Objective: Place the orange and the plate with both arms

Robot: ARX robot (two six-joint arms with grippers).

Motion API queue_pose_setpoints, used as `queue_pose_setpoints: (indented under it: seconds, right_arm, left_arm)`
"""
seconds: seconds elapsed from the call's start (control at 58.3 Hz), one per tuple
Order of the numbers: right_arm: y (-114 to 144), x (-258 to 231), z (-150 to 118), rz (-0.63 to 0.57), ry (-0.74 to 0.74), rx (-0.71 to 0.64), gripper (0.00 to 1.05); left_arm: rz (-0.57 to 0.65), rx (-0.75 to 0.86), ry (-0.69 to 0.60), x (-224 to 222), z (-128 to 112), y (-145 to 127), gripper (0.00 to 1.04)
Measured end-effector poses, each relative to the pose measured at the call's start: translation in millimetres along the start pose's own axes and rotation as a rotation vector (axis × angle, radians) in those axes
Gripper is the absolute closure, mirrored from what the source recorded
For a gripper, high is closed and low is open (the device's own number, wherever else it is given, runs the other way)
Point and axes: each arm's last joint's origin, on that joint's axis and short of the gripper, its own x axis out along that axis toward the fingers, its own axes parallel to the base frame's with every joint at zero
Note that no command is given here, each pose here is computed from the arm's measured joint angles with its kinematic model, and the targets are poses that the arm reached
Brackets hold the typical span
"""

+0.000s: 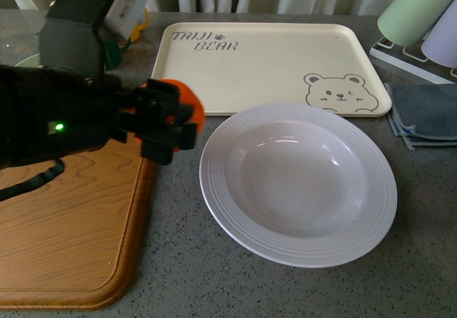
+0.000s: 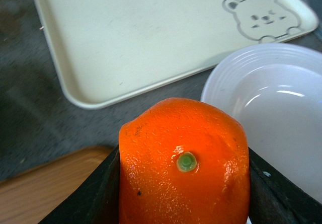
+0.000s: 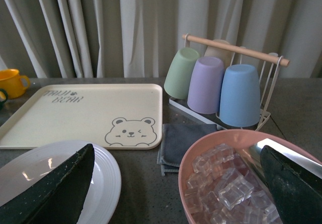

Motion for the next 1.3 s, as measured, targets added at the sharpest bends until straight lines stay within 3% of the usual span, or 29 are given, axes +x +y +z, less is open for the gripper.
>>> queue_pose_setpoints:
  seconds: [0.137,0.498,0.995,1.167,1.253,1.304]
  right_arm:
    - [0,0,0,0.000,0.000,0.000,0.09]
    - [0,0,0,0.000,0.000,0.000,0.09]
    - [0,0,0,0.000,0.000,0.000,0.09]
    - [0,0,0,0.000,0.000,0.000,0.09]
    - [0,0,0,0.000,0.000,0.000,0.09]
    - [0,0,0,0.000,0.000,0.000,0.09]
  left_arm:
    - [-0.076,0.015,-0.010,14,5,-22,0.51]
    - [-0.230,0.012,0.042,43,-14,-70,0.52]
    - [-0.249,-0.004,0.085,72,-21,-81,0.51]
    - [-0.247,-0.012,0.091,75,-23,-81,0.27]
    - [-0.246,-0.024,0.087,74,-22,-79,0.10]
    - [-0.247,-0.028,0.082,73,-21,-78,0.08]
